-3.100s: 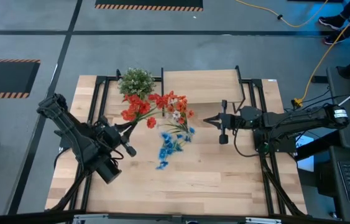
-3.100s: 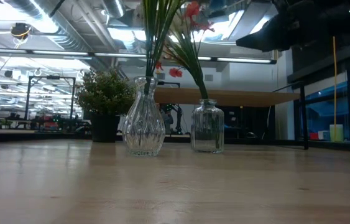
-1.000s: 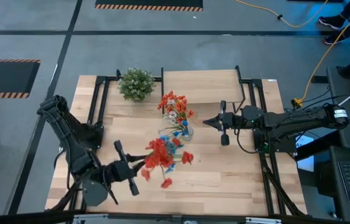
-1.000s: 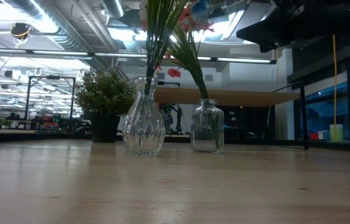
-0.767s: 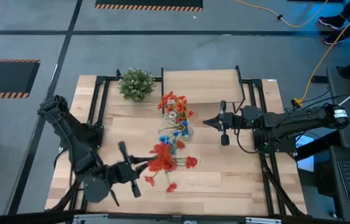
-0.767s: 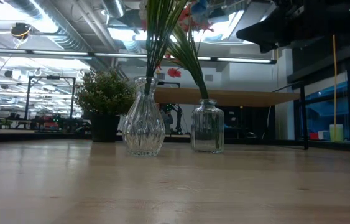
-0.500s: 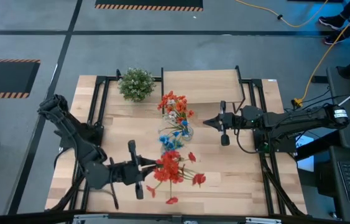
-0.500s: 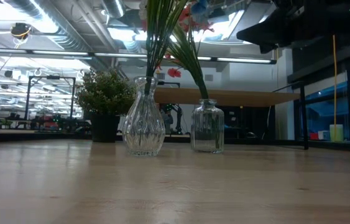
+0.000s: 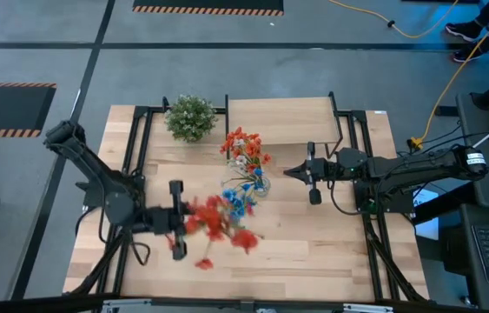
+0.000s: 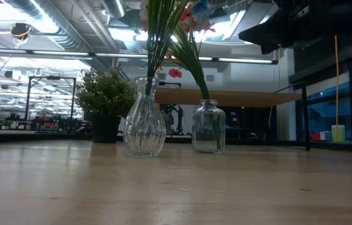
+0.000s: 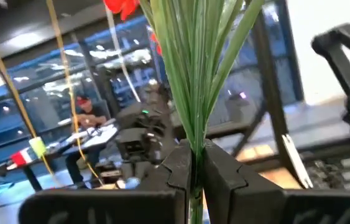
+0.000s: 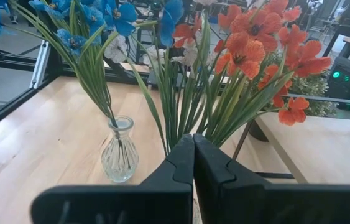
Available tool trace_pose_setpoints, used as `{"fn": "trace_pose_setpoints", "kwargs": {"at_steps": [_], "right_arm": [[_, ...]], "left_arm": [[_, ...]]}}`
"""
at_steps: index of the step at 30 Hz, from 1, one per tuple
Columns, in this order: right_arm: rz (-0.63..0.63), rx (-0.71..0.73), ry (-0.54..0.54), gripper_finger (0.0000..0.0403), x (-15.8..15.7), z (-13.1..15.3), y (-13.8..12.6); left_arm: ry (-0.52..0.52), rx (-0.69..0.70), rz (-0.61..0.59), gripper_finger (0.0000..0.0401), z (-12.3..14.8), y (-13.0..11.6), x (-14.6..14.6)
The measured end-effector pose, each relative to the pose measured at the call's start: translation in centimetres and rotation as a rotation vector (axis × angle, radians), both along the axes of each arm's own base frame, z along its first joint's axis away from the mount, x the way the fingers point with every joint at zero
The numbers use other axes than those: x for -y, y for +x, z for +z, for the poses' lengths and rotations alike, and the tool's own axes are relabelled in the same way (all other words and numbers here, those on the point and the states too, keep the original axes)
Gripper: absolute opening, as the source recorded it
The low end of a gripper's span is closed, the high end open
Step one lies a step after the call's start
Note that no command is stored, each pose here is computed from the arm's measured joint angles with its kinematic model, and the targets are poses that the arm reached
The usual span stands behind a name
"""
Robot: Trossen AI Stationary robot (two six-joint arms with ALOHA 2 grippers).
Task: Pick and place flowers into a vace then onto a shelf
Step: Put the orange flowers into the bottom transparent vase
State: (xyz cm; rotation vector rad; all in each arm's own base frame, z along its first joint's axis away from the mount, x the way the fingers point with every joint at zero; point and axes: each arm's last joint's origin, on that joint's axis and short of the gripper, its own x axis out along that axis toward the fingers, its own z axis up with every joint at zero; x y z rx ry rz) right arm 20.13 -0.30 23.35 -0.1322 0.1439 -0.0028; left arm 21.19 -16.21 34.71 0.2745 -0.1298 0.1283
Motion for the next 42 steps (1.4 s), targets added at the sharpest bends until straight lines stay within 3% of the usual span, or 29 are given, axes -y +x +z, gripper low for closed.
{"fn": "trace_pose_setpoints", "kwargs": {"at_steps": [14,27,31,42], "right_arm": [[0.0,0.006,-0.005,0.0004,0.0,0.1,0.0],[0.0,0.015,-0.006,0.0004,0.0,0.1,0.0],[0.0,0.014,-0.006,0.0004,0.0,0.1,0.0],[0.0,0.006,-0.01,0.0004,0.0,0.1,0.0]], "left_arm": [[-0.038,0.313,-0.077,0.002,-8.4,-3.8,-6.0],[-0.094,0.276,-0.101,0.002,-11.8,-1.1,-8.9],[-0.097,0.32,-0.133,0.002,-12.4,-0.4,-8.9],[-0.096,0.267,-0.109,0.002,-13.7,1.9,-8.3]]}}
